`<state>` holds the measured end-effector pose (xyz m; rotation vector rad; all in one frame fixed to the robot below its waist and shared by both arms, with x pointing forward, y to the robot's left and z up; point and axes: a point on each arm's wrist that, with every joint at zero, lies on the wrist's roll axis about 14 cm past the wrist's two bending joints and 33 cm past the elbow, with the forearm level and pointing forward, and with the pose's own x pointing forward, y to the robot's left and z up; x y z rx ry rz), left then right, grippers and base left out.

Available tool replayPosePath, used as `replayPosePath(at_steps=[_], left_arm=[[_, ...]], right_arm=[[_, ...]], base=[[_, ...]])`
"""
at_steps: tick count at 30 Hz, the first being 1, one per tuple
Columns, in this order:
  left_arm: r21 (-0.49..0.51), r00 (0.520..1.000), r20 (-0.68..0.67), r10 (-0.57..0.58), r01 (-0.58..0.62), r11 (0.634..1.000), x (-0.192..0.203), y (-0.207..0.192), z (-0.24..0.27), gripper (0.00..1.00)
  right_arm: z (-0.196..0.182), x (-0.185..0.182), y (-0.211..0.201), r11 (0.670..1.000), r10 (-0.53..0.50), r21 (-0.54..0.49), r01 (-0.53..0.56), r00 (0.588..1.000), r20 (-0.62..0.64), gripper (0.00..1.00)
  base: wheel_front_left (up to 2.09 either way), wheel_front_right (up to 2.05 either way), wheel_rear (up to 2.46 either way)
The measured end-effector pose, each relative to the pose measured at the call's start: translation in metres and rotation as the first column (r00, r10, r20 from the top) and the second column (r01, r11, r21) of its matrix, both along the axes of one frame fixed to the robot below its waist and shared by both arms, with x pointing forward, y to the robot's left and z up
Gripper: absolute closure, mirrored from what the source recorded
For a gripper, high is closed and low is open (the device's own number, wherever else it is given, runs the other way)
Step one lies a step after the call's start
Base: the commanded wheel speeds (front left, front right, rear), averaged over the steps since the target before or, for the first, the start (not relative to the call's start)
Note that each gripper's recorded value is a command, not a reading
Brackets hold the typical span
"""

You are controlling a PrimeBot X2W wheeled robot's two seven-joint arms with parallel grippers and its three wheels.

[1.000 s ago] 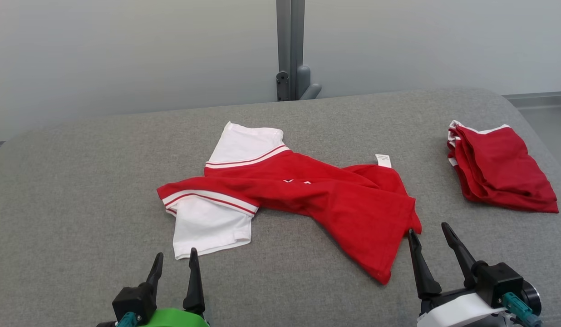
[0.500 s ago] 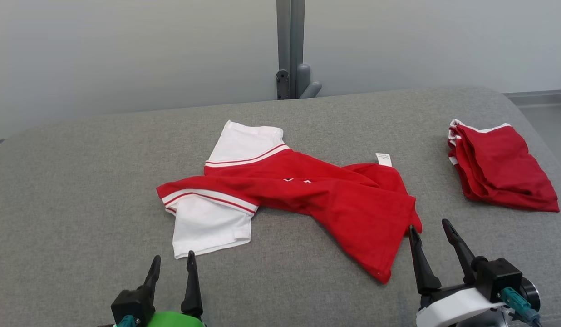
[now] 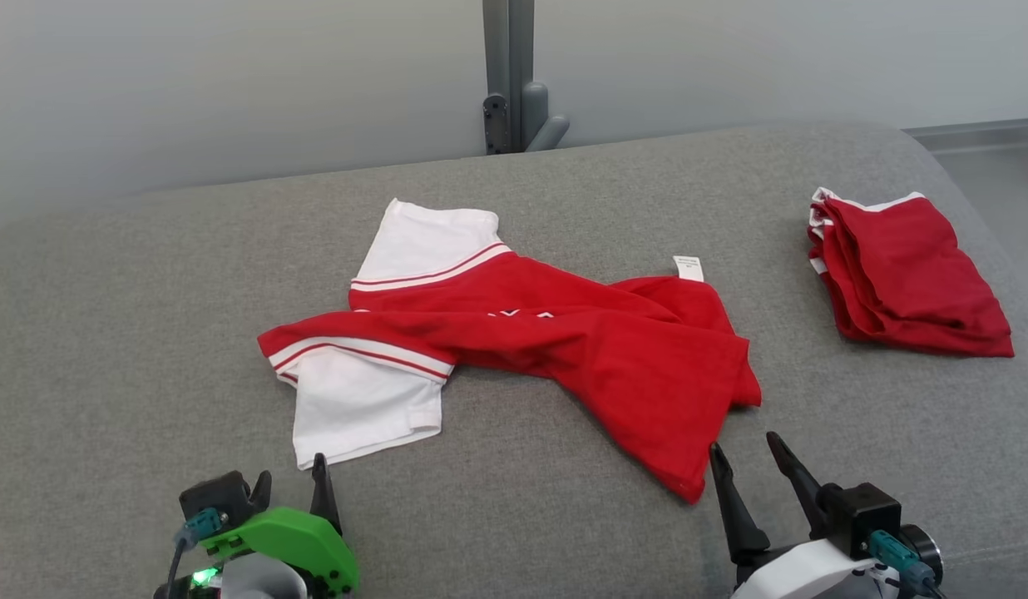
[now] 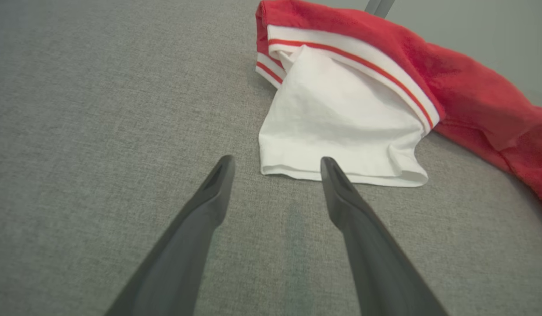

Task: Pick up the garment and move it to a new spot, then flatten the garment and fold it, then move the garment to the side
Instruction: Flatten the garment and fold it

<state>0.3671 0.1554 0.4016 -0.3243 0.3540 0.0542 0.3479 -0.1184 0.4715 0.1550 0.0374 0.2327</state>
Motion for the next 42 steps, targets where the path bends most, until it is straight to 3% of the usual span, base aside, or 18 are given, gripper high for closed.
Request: replayPosePath(at_steps=[10, 11, 12, 13, 18, 22, 26, 32, 42], left_arm=[[-0.035, 0.99, -0.139, 0.027, -0.032, 0.999, 0.022, -0.006, -0.033, 0.02], [-0.036, 0.988, -0.151, 0.026, -0.032, 0.999, 0.023, -0.007, -0.036, 0.22], [-0.036, 0.988, -0.151, 0.026, -0.032, 0.999, 0.023, -0.007, -0.036, 0.33], [-0.034, 0.987, -0.158, 0.027, -0.033, 0.999, 0.024, -0.007, -0.037, 0.53], [-0.037, 0.983, -0.181, 0.028, -0.035, 0.999, 0.032, -0.011, -0.044, 1.0], [-0.055, 0.985, -0.173, 0.024, -0.034, 0.998, 0.035, -0.013, -0.044, 1.0], [-0.07, 0.995, -0.096, 0.039, -0.046, 0.997, 0.043, -0.012, -0.03, 1.0], [-0.096, 0.993, 0.054, 0.104, -0.099, 0.99, 0.051, 0.008, 0.006, 1.0], [-0.051, 0.958, 0.196, 0.21, -0.204, 0.978, 0.004, 0.047, 0.041, 1.0]], right_arm=[[-0.029, -0.009, 0.008, 1.0, 0.017, 0.021, -0.014, 0.995, -0.101, 0.0], [-0.032, -0.011, 0.009, 1.0, 0.018, 0.024, -0.016, 0.994, -0.112, 0.0], [-0.032, -0.011, 0.009, 1.0, 0.018, 0.024, -0.016, 0.994, -0.112, 0.0], [-0.035, -0.012, 0.01, 0.999, 0.02, 0.029, -0.017, 0.992, -0.121, 0.0], [-0.049, -0.019, 0.013, 0.999, 0.025, 0.051, -0.017, 0.984, -0.176, 0.0], [-0.061, -0.024, 0.014, 0.995, 0.021, 0.104, 0.003, 0.974, -0.226, 0.0], [-0.069, -0.025, 0.009, 0.976, -0.013, 0.205, 0.072, 0.961, -0.277, 0.0], [-0.068, -0.019, 0.017, 0.964, 0.008, 0.257, 0.069, 0.958, -0.287, 0.0], [-0.073, -0.016, 0.031, 0.951, 0.047, 0.304, 0.054, 0.948, -0.314, 0.0]], base=[[0.0, 0.0, 0.0], [0.0, 0.0, 0.0], [0.0, 0.0, 0.0], [0.0, 0.0, 0.0], [0.0, 0.0, 0.0], [0.0, 0.0, 0.0], [0.0, 0.0, 0.0], [0.0, 0.0, 0.0], [0.0, 0.0, 0.0]])
